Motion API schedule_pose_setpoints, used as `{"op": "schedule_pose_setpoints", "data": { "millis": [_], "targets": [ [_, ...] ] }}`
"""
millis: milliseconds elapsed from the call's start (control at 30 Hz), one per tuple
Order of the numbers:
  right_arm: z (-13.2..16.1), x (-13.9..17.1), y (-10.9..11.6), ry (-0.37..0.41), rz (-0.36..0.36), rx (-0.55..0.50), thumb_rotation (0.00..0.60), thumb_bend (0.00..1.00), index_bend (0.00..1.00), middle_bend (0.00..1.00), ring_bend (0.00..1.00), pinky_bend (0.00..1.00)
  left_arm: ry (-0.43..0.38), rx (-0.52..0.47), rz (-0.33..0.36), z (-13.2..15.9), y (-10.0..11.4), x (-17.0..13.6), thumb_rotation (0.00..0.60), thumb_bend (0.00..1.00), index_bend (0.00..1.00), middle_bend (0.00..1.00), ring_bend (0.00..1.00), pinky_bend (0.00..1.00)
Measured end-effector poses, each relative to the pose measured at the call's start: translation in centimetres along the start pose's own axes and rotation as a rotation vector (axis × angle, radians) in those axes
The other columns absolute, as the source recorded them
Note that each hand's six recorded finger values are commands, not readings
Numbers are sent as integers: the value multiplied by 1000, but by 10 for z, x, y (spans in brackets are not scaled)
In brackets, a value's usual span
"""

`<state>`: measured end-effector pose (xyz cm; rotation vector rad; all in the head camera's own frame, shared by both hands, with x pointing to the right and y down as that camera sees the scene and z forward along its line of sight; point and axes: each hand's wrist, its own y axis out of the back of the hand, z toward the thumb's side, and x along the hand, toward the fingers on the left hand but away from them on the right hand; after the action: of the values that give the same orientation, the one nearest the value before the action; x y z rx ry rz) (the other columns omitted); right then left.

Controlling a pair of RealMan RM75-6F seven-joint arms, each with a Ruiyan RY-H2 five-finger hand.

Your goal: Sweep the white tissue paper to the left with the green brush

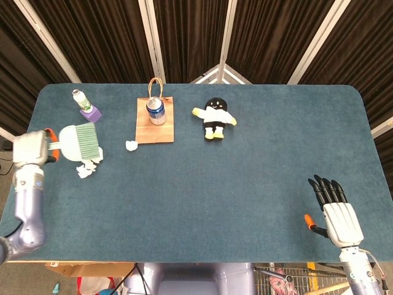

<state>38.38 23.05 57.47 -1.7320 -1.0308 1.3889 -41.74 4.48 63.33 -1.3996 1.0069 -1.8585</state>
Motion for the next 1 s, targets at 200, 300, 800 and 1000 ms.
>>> {"op": "schedule_pose_setpoints", "data": {
  "millis": [200,300,800,1000],
  "targets": [
    [-3,0,1,-9,1,-11,600,344,0,0,0,0,-54,2,-35,59,-25,-2,600,768,794,1000,1000,1000],
    [-3,0,1,-9,6,-14,600,344,0,0,0,0,-60,-26,-50,86,-35,1,600,768,794,1000,1000,1000],
    [-7,-1,0,-27,21,-27,600,344,0,0,0,0,-58,-29,-117,163,-55,20,600,768,792,1000,1000,1000],
    [-8,0,2,-32,16,-30,600,344,0,0,0,0,16,34,-188,144,-74,27,600,768,791,1000,1000,1000]
  ]
}}
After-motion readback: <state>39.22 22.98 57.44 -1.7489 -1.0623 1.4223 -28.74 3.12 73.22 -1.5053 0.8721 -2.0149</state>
